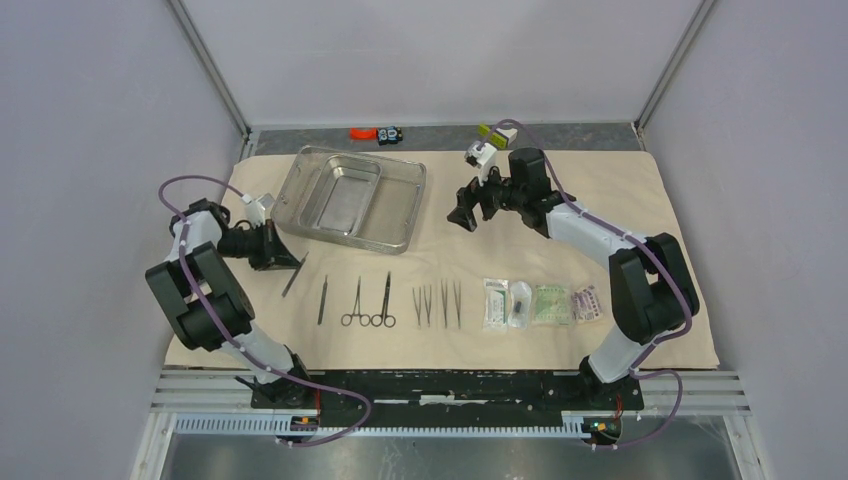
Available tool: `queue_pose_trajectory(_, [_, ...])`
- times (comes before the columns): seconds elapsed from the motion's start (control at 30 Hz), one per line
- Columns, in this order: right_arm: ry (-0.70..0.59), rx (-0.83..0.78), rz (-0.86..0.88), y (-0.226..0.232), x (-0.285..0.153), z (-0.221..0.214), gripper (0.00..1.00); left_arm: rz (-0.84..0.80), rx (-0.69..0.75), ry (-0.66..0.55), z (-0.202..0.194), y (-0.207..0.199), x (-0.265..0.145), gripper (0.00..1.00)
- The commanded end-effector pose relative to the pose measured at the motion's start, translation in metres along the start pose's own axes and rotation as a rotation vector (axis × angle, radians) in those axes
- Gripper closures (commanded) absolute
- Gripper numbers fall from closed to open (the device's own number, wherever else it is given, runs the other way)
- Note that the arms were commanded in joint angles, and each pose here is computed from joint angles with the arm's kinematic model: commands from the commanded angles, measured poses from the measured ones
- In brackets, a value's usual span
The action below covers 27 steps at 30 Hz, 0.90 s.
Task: Open and lay out the surgical kit
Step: Place the medical item in the surgical kit.
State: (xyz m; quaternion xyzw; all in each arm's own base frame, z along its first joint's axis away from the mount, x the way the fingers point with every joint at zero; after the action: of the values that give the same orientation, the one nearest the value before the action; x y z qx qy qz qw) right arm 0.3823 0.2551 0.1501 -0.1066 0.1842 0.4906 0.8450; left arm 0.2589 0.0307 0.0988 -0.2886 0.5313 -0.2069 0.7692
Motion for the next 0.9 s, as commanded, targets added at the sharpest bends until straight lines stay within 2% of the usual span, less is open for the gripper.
queue_pose_trajectory(0.0, [-0.044,-0.042,-0.016,-0.001,-0.002,0.014,0.03,-0.038,-0.004,-0.034,0.014,-0.005,-0.002,0.98])
queue_pose_trajectory(0.17, [-0.069,-0.062,0.014,0.01,-0.002,0.024,0.03,-0.095,0.123,-0.108,0.025,-0.015,-0.003,0.98])
queue_pose_trajectory(0.27, [-0.128,-0.071,0.109,0.036,0.002,0.039,0.03,-0.177,0.241,-0.163,0.026,-0.035,-0.008,0.98])
queue_pose_trajectory(0.5, [-0.188,-0.172,0.357,0.11,0.024,0.077,0.01,-0.383,0.564,-0.195,-0.005,-0.086,-0.025,0.98])
queue_pose_trajectory(0.57, [-0.198,-0.175,0.429,0.128,0.032,0.087,0.08,-0.449,0.655,-0.209,-0.015,-0.102,-0.03,0.98])
queue_pose_trajectory(0.63, [-0.208,-0.171,0.489,0.143,0.038,0.095,0.13,-0.482,0.676,-0.22,-0.016,-0.111,-0.029,0.98])
queue_pose_trajectory(0.87, [-0.203,-0.167,0.652,0.184,0.054,0.103,0.31,-0.59,0.809,-0.132,-0.033,-0.151,-0.011,0.98])
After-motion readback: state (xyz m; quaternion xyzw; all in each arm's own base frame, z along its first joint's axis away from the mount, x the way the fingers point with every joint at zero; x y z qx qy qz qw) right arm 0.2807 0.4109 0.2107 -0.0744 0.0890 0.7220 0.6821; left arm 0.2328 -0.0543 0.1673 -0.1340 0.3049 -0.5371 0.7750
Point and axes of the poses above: each gripper's point midway between its finger pads, its own x axis out along the fingers, its own y axis along the line the jaws close on, z = x × y, the point moved 1 cm from there along -x, back along the fingers, and after that the axes turned 8 degrees about -x, right-handed, at the moved point
